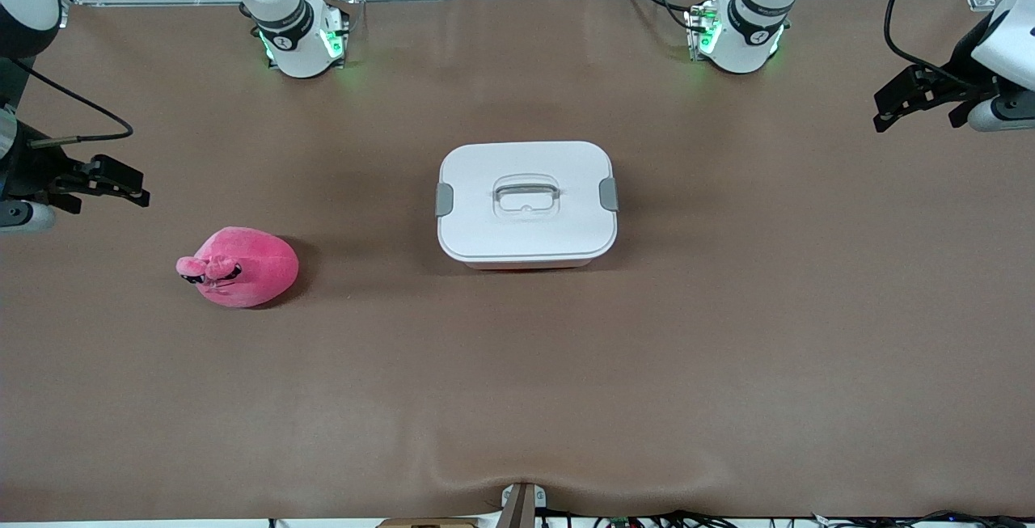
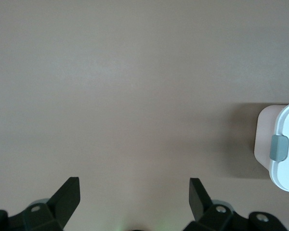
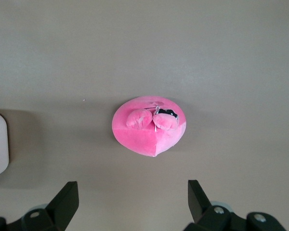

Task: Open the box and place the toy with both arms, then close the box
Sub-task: 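Move the right gripper to the pink plush while the left gripper starts reaching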

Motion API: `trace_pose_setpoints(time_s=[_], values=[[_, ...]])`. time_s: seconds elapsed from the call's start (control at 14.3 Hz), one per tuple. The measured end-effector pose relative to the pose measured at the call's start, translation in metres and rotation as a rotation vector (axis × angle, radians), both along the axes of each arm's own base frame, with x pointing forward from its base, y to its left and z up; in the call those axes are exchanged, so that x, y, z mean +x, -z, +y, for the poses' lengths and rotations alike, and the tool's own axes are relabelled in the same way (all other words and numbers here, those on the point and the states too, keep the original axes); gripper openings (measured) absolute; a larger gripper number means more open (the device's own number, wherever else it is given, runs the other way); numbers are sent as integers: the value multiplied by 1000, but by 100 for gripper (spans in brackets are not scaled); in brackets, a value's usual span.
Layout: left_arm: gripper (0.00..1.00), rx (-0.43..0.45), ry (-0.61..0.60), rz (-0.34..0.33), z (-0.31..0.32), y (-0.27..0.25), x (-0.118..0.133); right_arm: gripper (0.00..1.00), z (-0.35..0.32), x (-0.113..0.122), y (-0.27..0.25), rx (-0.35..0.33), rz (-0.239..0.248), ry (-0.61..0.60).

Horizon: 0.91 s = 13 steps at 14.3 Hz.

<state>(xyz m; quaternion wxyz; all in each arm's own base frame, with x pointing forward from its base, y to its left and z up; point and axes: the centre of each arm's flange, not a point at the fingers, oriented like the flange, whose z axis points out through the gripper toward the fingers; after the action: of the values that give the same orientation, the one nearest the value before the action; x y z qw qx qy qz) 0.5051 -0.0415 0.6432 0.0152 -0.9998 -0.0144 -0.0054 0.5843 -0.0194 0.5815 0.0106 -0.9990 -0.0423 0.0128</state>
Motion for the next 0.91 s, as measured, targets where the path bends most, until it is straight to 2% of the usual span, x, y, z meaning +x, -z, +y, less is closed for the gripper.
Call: trace_pose_setpoints(time_s=[0.56, 0.77, 0.91], values=[[100, -1, 0, -12, 0, -7, 7, 100, -8, -7, -12, 0, 6, 14], [100, 3, 0, 21, -1, -4, 9, 100, -7, 3, 2, -2, -39, 13], [100, 4, 3, 31, -2, -2, 9, 100, -6, 13, 34, -5, -65, 13]])
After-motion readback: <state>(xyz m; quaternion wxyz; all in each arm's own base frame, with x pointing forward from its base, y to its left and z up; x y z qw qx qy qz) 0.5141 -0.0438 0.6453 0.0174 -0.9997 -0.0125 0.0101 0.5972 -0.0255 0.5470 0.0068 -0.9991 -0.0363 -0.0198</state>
